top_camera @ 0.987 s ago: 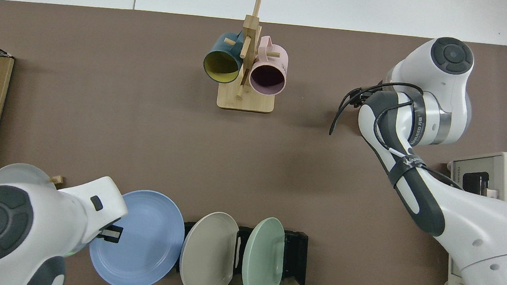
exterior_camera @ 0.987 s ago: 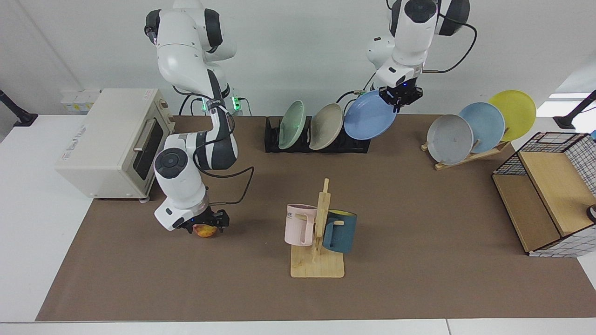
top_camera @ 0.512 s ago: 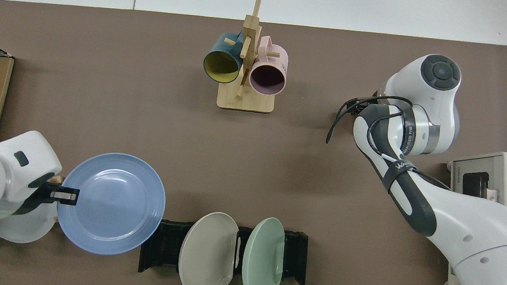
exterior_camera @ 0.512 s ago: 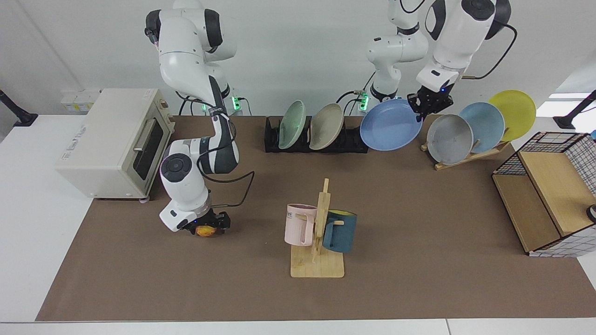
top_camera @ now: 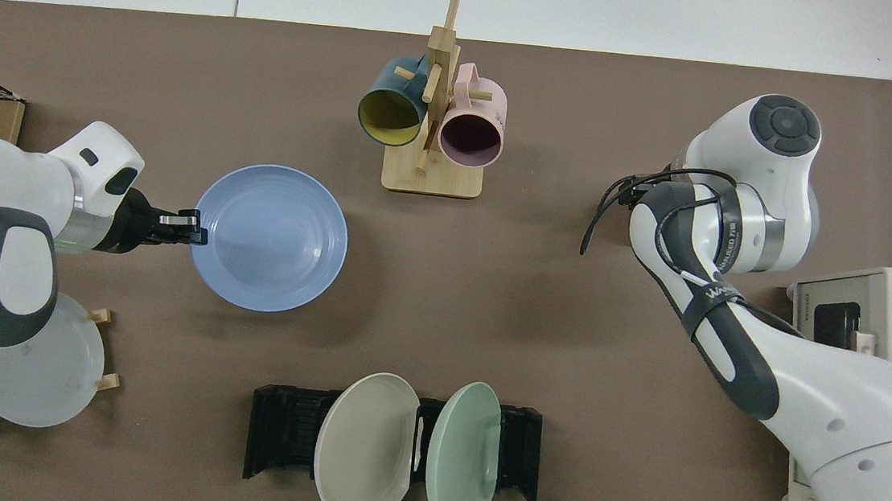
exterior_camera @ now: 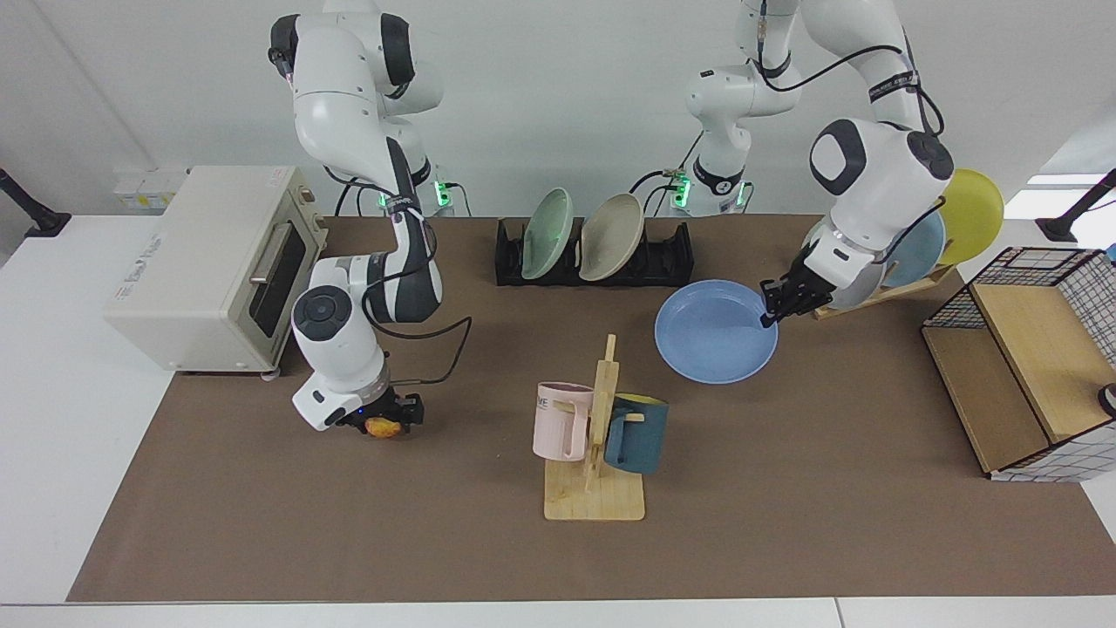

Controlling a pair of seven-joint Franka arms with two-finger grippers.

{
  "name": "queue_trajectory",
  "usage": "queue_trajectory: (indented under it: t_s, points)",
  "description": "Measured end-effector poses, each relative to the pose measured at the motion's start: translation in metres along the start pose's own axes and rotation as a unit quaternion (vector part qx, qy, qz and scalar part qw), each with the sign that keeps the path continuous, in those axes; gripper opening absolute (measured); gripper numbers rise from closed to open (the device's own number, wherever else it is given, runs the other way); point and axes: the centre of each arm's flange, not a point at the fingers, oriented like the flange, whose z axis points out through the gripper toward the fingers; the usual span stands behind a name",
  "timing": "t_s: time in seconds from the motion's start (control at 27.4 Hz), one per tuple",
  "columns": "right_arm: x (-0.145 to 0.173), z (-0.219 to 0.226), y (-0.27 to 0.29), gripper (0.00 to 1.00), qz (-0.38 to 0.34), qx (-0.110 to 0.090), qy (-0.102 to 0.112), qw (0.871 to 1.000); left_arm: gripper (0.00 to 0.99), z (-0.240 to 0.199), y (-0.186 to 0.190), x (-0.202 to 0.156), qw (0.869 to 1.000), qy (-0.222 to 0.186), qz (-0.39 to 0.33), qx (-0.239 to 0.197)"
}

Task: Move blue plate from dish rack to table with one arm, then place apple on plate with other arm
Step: 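Lift the blue plate from the rack with the left gripper toward table center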

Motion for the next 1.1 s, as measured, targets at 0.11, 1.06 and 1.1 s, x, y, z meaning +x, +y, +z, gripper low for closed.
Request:
queue_trajectory:
  t_s: [0.11, 1.06, 1.1]
  points:
    - [0.0, -0.017, -0.004, 0.75, -0.003, 0.002, 0.008, 1.0, 0.053, 0.02, 0.004, 0.003, 1.0, -0.007, -0.006, -0.013]
    - [-0.048, -0.181, -0.006, 0.75, 0.011, 0.014, -0.008, 1.0, 0.053, 0.136, 0.097, -0.042, 0.999, 0.018, 0.006, -0.051]
    - [-0.052, -0.183, -0.006, 0.75, 0.013, 0.014, -0.009, 1.0, 0.053, 0.138, 0.098, -0.043, 0.999, 0.016, 0.006, -0.051]
